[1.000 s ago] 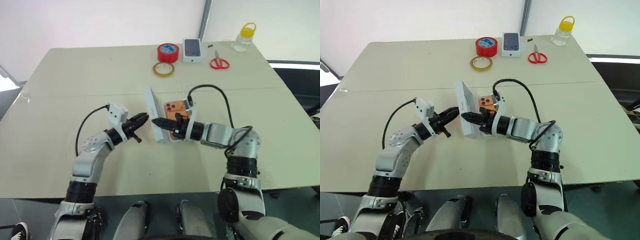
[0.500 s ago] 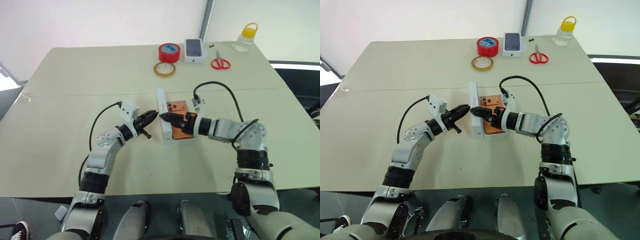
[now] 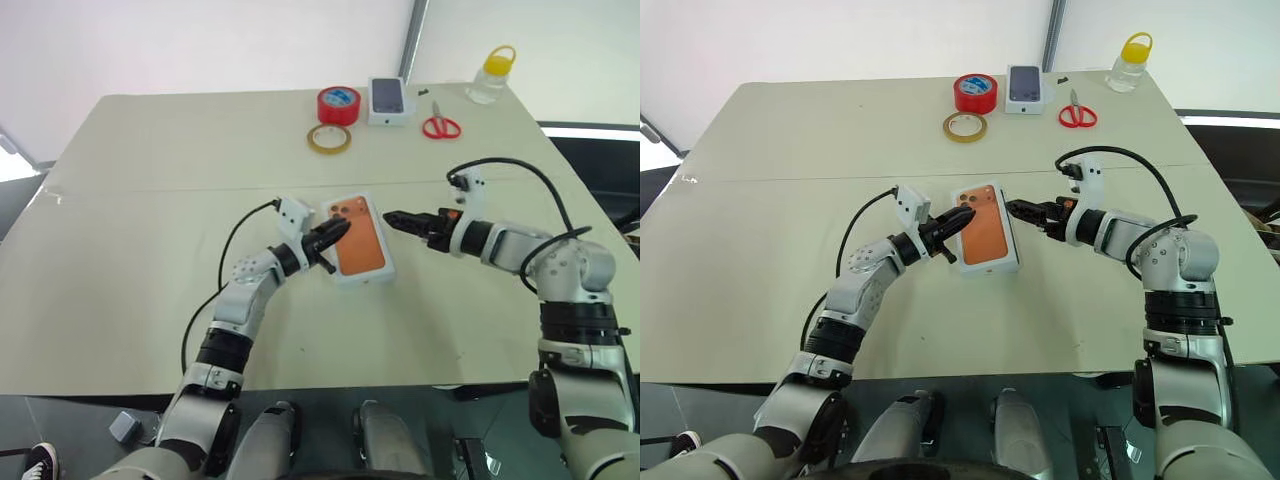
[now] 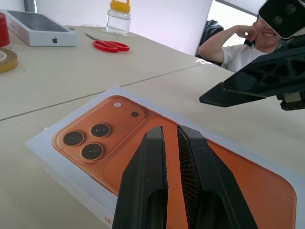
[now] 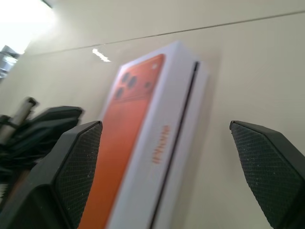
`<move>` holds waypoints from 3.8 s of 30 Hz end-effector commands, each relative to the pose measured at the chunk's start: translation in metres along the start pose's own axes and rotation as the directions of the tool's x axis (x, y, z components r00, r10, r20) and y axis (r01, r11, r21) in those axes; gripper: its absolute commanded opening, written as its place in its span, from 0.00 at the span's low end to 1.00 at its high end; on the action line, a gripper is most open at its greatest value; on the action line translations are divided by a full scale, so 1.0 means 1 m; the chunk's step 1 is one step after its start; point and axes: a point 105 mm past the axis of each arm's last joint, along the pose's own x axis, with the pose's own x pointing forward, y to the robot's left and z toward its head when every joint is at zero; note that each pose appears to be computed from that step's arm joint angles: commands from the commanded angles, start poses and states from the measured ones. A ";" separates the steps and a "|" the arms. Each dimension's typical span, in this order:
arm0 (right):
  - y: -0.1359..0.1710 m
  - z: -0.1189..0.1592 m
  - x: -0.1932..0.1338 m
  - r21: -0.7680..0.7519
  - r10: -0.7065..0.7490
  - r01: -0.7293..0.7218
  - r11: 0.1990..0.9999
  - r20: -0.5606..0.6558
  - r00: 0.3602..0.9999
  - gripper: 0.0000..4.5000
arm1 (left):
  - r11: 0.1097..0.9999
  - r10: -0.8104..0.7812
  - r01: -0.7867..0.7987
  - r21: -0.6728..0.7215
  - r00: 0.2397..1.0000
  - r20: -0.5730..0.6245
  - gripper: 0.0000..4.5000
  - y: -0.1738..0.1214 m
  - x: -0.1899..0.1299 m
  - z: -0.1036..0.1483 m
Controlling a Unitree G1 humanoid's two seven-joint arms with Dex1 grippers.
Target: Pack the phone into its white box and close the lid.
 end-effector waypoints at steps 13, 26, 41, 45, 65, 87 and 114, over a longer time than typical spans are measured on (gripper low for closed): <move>0.010 0.006 0.013 -0.646 -0.045 0.109 0.756 0.115 0.992 0.01 | 0.963 0.085 -0.002 0.269 0.951 -0.297 0.11 0.040 -0.051 -0.012; 0.009 -0.004 0.016 -0.761 -0.090 0.083 0.644 0.033 0.995 0.01 | 0.982 0.015 0.043 0.186 0.954 -0.301 0.11 0.022 -0.011 -0.017; 0.004 0.001 0.010 -0.774 -0.117 0.112 0.623 0.049 0.992 0.01 | 0.998 -0.037 0.046 0.037 0.977 -0.212 0.11 0.008 0.012 0.002; 0.002 0.003 0.010 -0.778 -0.121 0.115 0.617 0.051 0.991 0.01 | 0.995 -0.038 0.058 0.079 0.971 -0.236 0.11 0.005 0.013 -0.001; -0.005 -0.014 0.019 -0.817 -0.180 0.114 0.565 0.013 0.984 0.01 | 0.997 0.009 0.012 0.082 0.968 -0.251 0.11 0.013 0.009 -0.008; 0.002 -0.036 0.033 -0.778 -0.095 0.001 0.628 -0.076 0.993 0.01 | 0.976 0.085 -0.008 0.219 0.935 -0.345 0.11 0.025 0.042 -0.029; 0.015 0.001 -0.059 -0.638 0.164 -0.119 0.761 0.012 0.986 0.99 | 0.982 -0.003 0.043 0.184 0.976 -0.216 1.00 0.055 -0.081 0.040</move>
